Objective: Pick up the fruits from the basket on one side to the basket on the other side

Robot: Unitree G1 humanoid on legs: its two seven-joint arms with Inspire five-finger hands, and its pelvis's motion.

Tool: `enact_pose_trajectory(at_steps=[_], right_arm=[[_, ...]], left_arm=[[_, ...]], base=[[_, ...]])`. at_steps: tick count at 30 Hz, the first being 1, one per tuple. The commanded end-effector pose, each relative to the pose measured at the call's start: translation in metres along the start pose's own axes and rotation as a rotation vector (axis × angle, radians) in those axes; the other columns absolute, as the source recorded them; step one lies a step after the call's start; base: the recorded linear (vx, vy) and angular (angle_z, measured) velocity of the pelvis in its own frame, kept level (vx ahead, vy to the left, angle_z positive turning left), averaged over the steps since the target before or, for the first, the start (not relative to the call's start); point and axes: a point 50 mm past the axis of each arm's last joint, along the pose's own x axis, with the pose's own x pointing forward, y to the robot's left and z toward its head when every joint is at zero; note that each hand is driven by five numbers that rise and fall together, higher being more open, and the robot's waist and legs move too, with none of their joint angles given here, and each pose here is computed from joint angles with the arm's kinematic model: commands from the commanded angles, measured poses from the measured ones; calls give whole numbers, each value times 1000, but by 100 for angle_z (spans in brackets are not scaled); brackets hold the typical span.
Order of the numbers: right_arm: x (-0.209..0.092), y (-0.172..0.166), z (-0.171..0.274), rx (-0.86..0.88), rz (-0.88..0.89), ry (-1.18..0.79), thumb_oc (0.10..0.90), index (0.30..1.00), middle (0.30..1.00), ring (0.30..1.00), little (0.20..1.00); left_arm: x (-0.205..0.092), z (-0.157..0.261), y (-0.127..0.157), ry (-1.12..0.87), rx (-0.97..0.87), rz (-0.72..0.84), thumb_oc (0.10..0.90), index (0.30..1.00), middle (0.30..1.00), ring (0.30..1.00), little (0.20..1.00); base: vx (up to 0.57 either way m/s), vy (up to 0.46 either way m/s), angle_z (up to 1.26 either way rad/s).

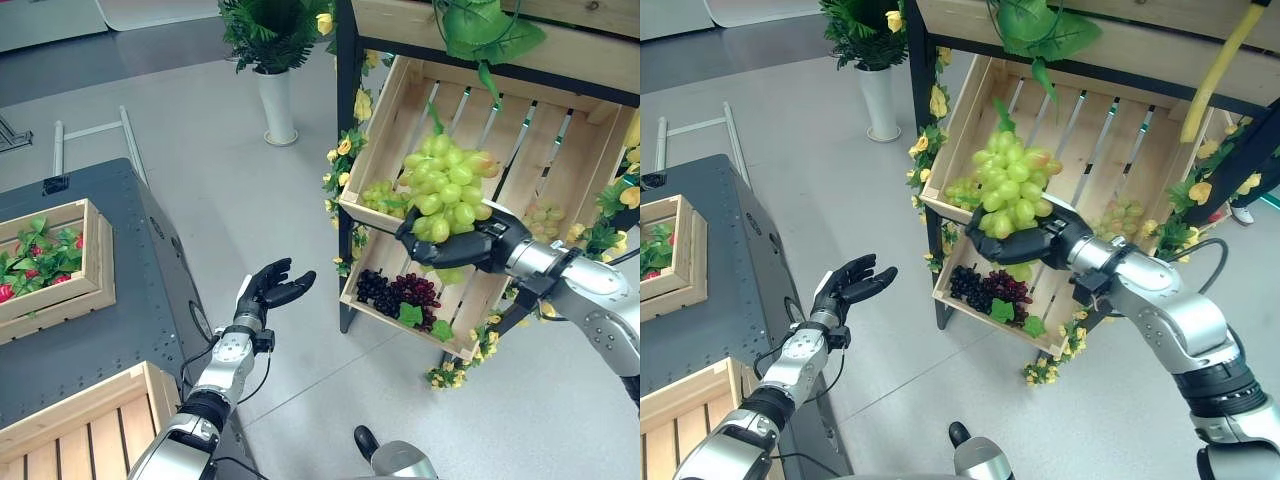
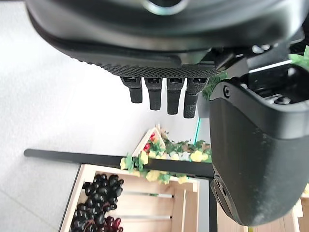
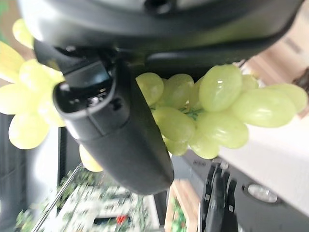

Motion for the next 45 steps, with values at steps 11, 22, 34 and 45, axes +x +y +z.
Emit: enact_pose_trajectory(at_steps=[11,22,34,45], right_arm=[[-20,-72,79,-208,-336,-288,400,300,300,300,300],[-31,-114,86,-326,-594,-162,400,300,300,300,300],[-48,-151,113,-605,-818,80,400,300,300,300,300],[-36,-146,113,-1005,-859,232,400,300,300,300,300]], left_arm=[[0,20,-21,-155,11,-75,800,900,900,900,900],[1,18,-31,-132,33,-114,800,900,900,900,900],[0,17,-31,-122,54,-146,800,900,900,900,900],[3,23,-30,-146,45,-135,800,900,900,900,900]], base=[[0,0,0],[-7,-11,5],[-5,-14,6],[-19,-22,6]])
